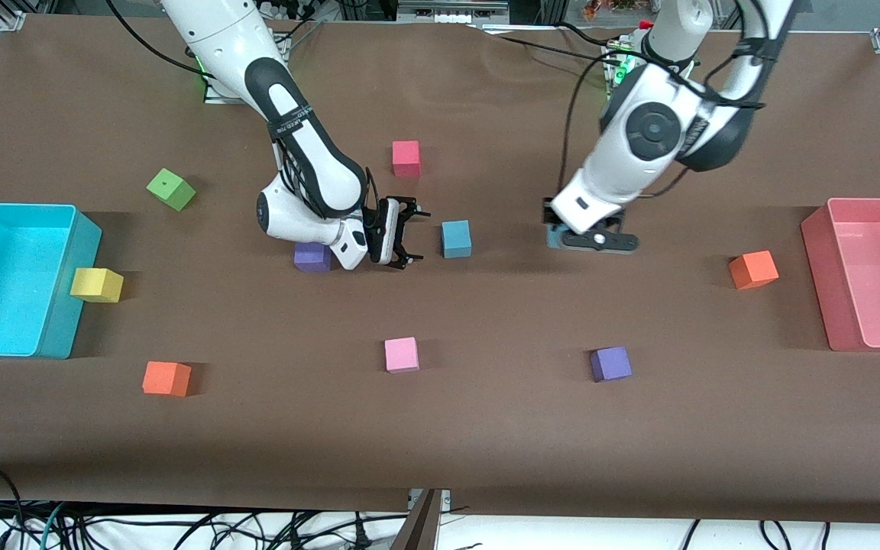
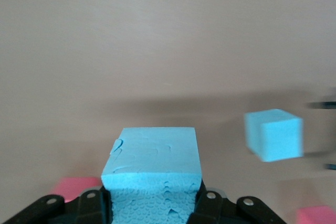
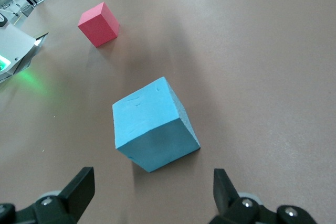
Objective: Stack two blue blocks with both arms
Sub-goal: 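Carry the held cube with the left gripper onto the placed blue cube, then open the left gripper and lift it away from the stack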
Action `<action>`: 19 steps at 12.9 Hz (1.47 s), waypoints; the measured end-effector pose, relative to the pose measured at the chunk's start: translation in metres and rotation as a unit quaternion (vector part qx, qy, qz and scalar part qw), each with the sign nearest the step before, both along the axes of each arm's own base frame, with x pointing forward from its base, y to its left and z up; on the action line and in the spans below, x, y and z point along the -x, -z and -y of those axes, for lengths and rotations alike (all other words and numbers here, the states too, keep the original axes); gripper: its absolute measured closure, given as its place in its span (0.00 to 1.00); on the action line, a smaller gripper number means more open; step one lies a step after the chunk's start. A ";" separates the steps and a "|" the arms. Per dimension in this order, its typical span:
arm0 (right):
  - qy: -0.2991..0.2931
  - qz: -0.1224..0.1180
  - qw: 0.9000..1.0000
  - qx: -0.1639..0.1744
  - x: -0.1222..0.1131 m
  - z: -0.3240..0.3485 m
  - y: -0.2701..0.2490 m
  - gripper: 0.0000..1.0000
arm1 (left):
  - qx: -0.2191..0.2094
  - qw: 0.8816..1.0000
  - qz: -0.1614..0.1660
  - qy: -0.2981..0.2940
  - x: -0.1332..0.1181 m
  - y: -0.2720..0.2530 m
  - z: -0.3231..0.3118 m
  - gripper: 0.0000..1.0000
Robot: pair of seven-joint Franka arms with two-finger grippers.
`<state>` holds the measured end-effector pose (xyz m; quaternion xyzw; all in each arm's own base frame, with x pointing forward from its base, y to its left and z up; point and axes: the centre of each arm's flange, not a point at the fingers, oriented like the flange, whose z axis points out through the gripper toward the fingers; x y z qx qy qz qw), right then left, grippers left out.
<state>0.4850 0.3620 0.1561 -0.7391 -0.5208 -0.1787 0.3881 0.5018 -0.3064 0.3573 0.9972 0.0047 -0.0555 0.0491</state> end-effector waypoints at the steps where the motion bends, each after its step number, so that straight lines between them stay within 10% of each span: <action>1: 0.000 0.000 1.000 0.000 0.000 0.000 0.000 0.00 | 0.003 1.000 -0.006 -0.015 0.002 0.004 0.026 0.46; 6: 0.000 0.000 1.000 0.000 0.000 0.000 0.000 0.00 | -0.006 0.997 -0.037 -0.063 0.021 0.057 0.141 0.46; 19: 0.000 0.000 1.000 0.000 0.000 0.000 0.000 0.00 | -0.024 0.995 -0.044 -0.088 0.026 0.102 0.171 0.46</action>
